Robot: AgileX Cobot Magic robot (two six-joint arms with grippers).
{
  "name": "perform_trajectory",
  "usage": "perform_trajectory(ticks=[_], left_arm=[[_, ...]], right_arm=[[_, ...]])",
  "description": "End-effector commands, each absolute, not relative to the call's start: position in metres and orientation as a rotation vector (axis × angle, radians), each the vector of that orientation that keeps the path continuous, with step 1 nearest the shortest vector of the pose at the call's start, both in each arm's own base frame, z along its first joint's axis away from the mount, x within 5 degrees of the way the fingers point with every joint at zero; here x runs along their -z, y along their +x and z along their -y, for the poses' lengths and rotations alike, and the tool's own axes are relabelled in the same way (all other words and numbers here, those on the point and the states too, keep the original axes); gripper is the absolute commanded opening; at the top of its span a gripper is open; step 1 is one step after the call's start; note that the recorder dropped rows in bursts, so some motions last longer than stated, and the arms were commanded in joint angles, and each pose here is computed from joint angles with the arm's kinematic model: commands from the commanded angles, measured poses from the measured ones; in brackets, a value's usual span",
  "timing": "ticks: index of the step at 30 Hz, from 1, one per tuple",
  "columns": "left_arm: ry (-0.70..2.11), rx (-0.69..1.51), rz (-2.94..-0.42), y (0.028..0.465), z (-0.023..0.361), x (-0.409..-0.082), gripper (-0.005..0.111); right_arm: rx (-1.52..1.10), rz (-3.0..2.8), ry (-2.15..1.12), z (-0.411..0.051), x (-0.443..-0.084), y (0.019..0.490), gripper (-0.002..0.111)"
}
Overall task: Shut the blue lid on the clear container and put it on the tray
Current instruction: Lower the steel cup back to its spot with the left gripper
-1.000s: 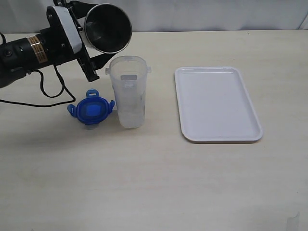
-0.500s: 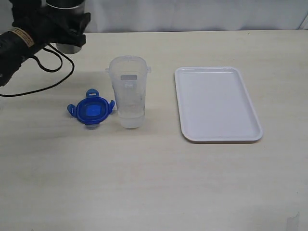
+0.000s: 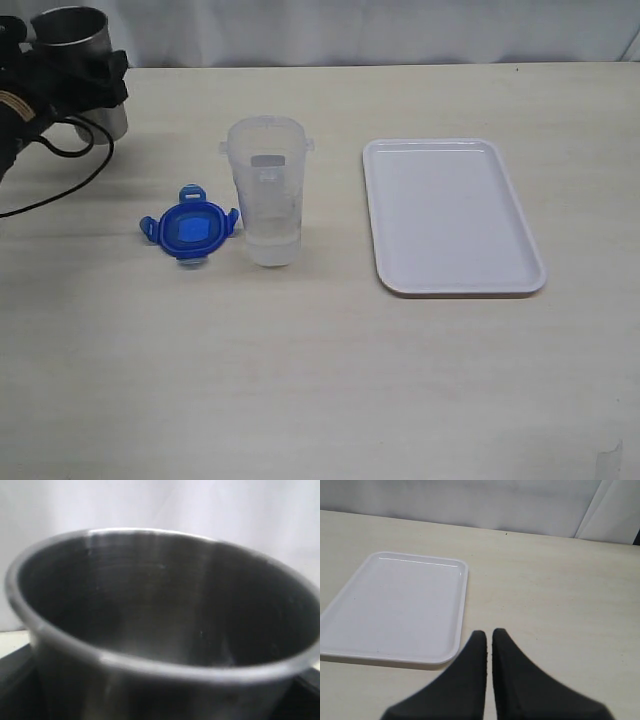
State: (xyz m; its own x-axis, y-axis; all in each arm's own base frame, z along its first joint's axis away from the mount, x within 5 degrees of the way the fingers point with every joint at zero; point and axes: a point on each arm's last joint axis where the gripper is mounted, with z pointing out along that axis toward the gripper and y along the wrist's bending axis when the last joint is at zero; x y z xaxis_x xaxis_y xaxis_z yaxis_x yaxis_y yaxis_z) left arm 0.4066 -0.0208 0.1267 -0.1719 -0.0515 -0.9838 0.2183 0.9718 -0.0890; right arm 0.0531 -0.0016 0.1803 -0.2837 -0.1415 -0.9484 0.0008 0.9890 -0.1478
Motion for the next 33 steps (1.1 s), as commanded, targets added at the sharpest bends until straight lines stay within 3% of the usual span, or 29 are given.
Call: perform_trajectory(ticks=[1, 12, 33], left_arm=[[0.118, 0.239, -1.632, 0.411, 0.020, -0.125, 0.000], [0.111, 0.268, -1.620, 0.410, 0.022, -0.093, 0.000], [0.110, 0.289, -1.635, 0.407, 0.023, -0.069, 0.000]], right_arm=[[0.136, -1.848, -0.092, 0.002, -0.180, 0.053, 0.004], [0.136, -1.848, -0.092, 0.002, -0.180, 0.053, 0.004], [0.136, -1.848, -0.092, 0.002, -0.180, 0.053, 0.004]])
